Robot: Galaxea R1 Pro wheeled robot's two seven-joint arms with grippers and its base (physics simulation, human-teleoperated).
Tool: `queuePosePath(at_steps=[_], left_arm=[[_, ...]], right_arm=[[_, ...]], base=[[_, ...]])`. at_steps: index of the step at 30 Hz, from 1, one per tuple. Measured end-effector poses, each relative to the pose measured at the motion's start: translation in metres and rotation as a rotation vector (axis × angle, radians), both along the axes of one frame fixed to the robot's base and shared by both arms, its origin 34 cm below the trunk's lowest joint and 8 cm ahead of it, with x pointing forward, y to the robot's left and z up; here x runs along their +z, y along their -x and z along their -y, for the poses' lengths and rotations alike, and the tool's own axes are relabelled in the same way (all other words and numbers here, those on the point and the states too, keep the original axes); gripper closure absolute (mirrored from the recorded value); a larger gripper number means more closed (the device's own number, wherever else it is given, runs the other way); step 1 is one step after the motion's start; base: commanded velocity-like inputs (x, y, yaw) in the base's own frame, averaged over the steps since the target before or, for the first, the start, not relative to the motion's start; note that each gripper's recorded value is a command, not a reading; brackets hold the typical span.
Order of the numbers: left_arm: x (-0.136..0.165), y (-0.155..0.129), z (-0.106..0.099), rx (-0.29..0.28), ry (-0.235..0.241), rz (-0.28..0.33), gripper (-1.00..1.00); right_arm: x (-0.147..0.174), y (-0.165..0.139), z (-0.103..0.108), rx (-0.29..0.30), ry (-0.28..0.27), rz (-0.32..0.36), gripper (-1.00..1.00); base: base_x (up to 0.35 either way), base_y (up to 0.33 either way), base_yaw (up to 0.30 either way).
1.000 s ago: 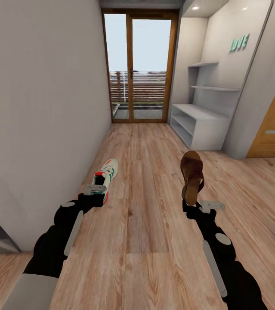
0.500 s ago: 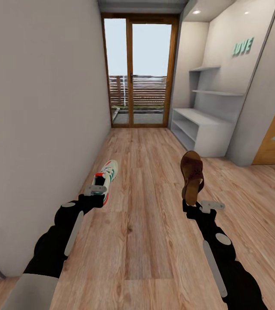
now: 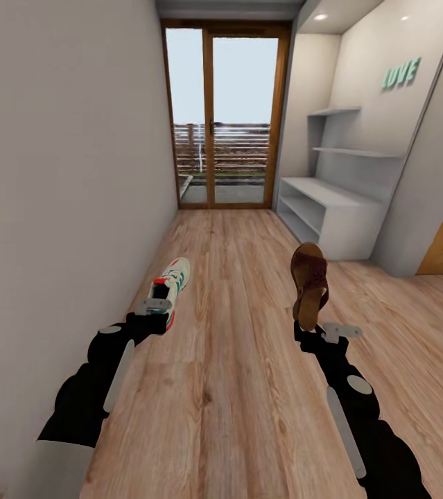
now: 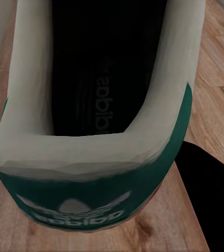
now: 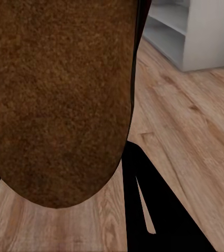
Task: Pick up the two gym shoes and the two sandals from the corridor floor and place them onto the hallstand (shoe rack) in the corridor, making sure they are on the rack and not on the floor. Arrange them so the two gym shoes are next to each other and the two sandals are next to each other.
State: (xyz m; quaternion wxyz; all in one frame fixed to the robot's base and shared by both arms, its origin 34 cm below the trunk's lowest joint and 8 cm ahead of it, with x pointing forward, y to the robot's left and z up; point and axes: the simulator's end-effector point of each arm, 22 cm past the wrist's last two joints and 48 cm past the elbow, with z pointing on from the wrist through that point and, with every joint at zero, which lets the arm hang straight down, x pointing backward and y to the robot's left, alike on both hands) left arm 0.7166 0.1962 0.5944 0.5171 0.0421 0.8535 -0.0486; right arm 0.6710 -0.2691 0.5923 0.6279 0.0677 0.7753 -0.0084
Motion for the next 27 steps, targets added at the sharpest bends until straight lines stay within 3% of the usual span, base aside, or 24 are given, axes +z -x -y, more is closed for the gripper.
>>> queuePosePath(at_steps=[27], left_arm=[[-0.0080, 0.0008, 0.0007, -0.001, -0.002, -0.017, 1.00]], right_arm=[[0.0003, 0.0002, 0.0007, -0.002, 0.002, 0.001, 1.00]], base=[[0.347, 0.000, 0.000]])
